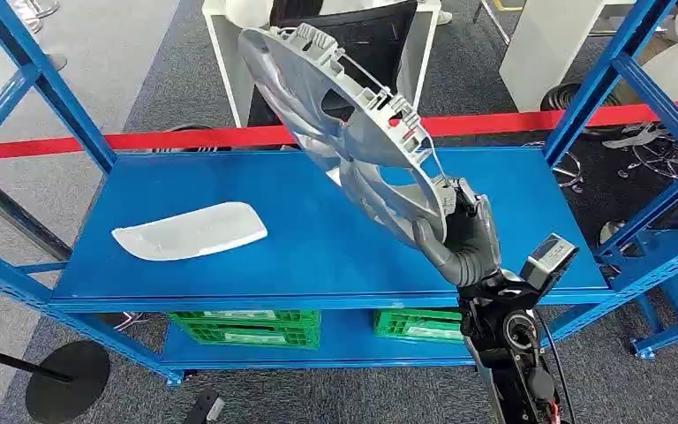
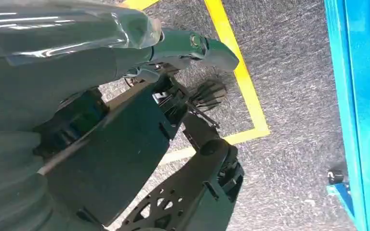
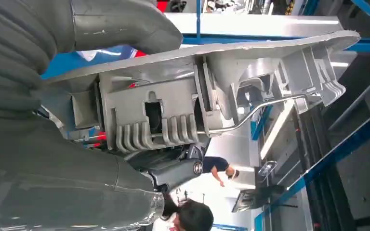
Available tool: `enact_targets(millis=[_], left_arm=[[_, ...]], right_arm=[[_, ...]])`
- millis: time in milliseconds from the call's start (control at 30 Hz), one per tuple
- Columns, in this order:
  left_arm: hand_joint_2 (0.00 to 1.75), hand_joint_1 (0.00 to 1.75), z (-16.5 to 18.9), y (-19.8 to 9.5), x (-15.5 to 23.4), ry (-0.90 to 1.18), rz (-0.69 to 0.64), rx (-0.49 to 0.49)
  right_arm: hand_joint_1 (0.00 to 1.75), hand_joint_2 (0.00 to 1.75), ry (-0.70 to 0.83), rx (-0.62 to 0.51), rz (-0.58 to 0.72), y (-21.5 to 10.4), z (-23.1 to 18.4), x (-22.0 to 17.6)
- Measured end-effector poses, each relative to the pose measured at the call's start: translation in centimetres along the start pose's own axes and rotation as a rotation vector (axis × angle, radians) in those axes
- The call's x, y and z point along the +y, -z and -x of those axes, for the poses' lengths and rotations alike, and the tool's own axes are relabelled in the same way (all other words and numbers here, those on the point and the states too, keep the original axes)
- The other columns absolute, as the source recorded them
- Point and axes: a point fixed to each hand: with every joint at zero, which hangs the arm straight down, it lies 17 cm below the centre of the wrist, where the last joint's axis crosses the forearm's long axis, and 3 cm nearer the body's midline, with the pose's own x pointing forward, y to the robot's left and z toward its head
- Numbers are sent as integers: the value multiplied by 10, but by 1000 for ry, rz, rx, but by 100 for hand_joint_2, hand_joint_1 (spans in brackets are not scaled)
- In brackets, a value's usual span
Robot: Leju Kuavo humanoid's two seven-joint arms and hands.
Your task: Take the parts from the cabinet and place them on the table.
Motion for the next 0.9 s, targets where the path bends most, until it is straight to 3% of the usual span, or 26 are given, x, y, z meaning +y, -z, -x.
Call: enact_targets(millis=[900], left_arm=[[175,0,5,1,-2,-22,-22,28]], right_arm=[[175,175,-31,-13,8,-22,-14,6]])
